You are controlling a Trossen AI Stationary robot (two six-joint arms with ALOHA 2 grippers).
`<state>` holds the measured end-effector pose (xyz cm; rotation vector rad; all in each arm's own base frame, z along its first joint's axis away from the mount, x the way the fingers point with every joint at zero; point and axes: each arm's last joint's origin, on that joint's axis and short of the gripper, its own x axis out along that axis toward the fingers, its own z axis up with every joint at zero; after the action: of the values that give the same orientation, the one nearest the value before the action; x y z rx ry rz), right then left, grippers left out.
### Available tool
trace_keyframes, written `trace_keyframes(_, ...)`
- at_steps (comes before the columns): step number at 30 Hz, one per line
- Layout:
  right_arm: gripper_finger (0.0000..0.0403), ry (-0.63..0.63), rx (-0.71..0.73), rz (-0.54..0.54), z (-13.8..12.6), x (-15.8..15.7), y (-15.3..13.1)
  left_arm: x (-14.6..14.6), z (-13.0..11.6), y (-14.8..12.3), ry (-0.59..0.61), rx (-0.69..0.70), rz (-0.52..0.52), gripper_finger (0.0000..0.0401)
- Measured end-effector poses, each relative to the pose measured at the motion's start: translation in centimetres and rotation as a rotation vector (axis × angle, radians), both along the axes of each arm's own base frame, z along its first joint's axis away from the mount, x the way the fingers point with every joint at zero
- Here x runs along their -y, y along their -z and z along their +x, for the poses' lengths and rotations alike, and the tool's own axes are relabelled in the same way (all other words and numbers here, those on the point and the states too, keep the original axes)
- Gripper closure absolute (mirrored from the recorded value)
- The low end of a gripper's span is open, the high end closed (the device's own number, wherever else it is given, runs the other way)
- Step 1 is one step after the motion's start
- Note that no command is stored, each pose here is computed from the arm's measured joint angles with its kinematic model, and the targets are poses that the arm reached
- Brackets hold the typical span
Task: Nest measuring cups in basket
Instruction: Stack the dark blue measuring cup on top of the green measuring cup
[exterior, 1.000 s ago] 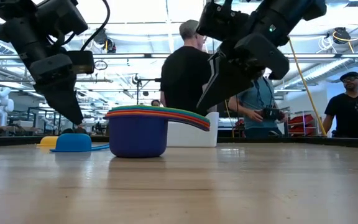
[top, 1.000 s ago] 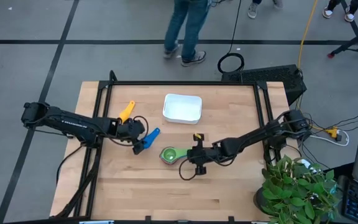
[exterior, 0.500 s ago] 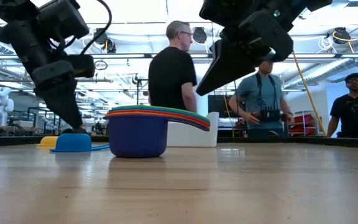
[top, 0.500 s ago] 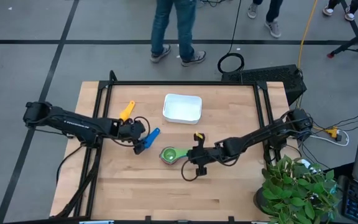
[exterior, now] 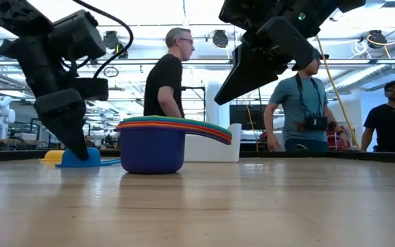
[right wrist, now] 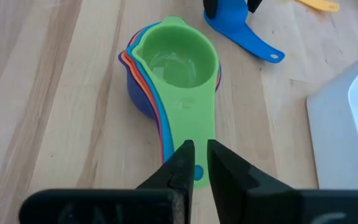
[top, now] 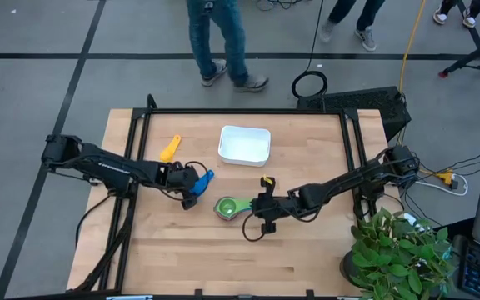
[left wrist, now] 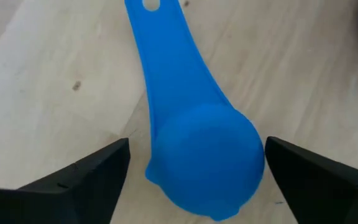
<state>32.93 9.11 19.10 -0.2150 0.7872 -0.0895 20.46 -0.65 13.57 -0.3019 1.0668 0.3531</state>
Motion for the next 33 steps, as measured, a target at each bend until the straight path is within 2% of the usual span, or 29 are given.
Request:
trace_keyframes(3, 0.0358, -0.001, 0.001, 0.000, 0.0, 0.0, 0.0, 0.0, 0.3, 0.6, -0.016, -0.014, -0.008, 0.0008)
trace_keyframes(5, 0.0358, 0.000, 0.002, 0.001, 0.0, 0.0, 0.0, -0.1, 0.4, 1.0, -0.049, -0.025, -0.018, 0.0010)
trace_keyframes(8, 0.0358, 0.002, 0.001, 0.002, 0.0, 0.0, 0.0, -0.3, 0.5, 1.1, -0.076, -0.026, -0.020, 0.0046)
trace_keyframes(12, 0.0358, -0.005, -0.001, -0.005, 0.0, 0.0, 0.0, -0.5, 0.4, 0.7, -0.083, -0.006, -0.072, 0.0143)
trace_keyframes(16, 0.0358, -0.016, 0.002, -0.054, 0.0, 0.1, -0.1, -0.5, 0.1, -0.4, -0.049, 0.041, -0.169, 0.0144)
trace_keyframes(20, 0.0355, -0.019, 0.019, -0.203, 0.1, 0.2, -0.3, -0.5, -0.1, -2.4, -0.001, 0.169, -0.249, 0.0144)
trace_keyframes(24, 0.0335, -0.101, 0.066, -0.411, 0.5, -0.4, -1.0, -0.3, -0.1, -5.1, 0.093, 0.368, -0.367, 0.0144)
trace_keyframes(29, 0.0274, -0.158, 0.165, -0.700, 1.3, -1.2, -2.8, -0.1, 0.1, -8.5, 0.196, 0.638, -0.549, 0.0144)
trace_keyframes(33, 0.0209, -0.187, 0.195, -0.888, 1.7, -1.3, -4.0, 0.0, 0.5, -10.4, 0.221, 0.804, -0.641, 0.0144)
